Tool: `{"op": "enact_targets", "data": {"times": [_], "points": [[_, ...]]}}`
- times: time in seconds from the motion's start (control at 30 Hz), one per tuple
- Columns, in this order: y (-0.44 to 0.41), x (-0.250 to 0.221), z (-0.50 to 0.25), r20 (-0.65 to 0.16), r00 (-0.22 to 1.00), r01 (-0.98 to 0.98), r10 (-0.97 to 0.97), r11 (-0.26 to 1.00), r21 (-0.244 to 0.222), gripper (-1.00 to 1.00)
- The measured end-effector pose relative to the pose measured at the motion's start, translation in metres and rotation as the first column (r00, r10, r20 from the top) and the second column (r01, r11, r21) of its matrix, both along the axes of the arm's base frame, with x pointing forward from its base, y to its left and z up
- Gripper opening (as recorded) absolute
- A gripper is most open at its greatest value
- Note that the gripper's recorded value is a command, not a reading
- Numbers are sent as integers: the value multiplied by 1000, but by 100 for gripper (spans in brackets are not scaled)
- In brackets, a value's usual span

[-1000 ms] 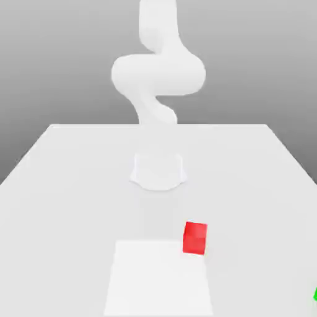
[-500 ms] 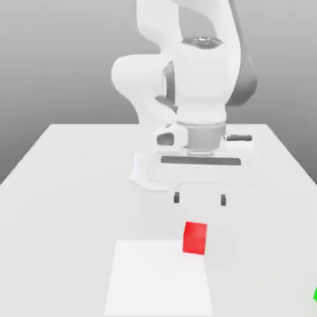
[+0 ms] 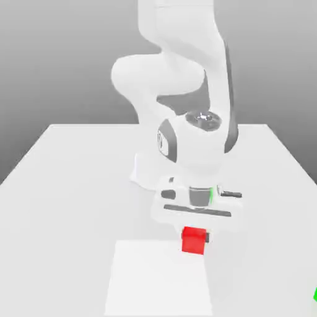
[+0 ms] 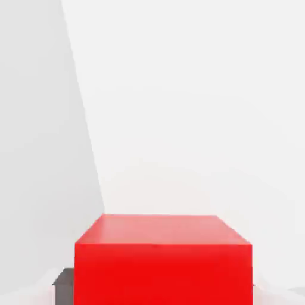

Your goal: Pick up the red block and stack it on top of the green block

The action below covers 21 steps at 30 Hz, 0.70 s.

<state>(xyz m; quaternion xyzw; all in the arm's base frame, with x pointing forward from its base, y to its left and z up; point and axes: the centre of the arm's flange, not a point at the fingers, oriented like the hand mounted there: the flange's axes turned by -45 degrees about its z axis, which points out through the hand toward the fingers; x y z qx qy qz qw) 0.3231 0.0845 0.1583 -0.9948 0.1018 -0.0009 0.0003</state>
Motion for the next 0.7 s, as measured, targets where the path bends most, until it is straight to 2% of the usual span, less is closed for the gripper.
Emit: {"op": "enact_targets", "data": {"times": [0.2, 0.37, 0.53, 0.7], "points": [[1, 0, 46, 0, 1000, -7, 7, 1000, -2, -100], [41, 39, 61, 1, 964, -266, 266, 964, -26, -100], [95, 78, 70, -8, 842, -540, 540, 841, -39, -100], [154, 109, 77, -17, 651, -759, 759, 650, -33, -100]]}}
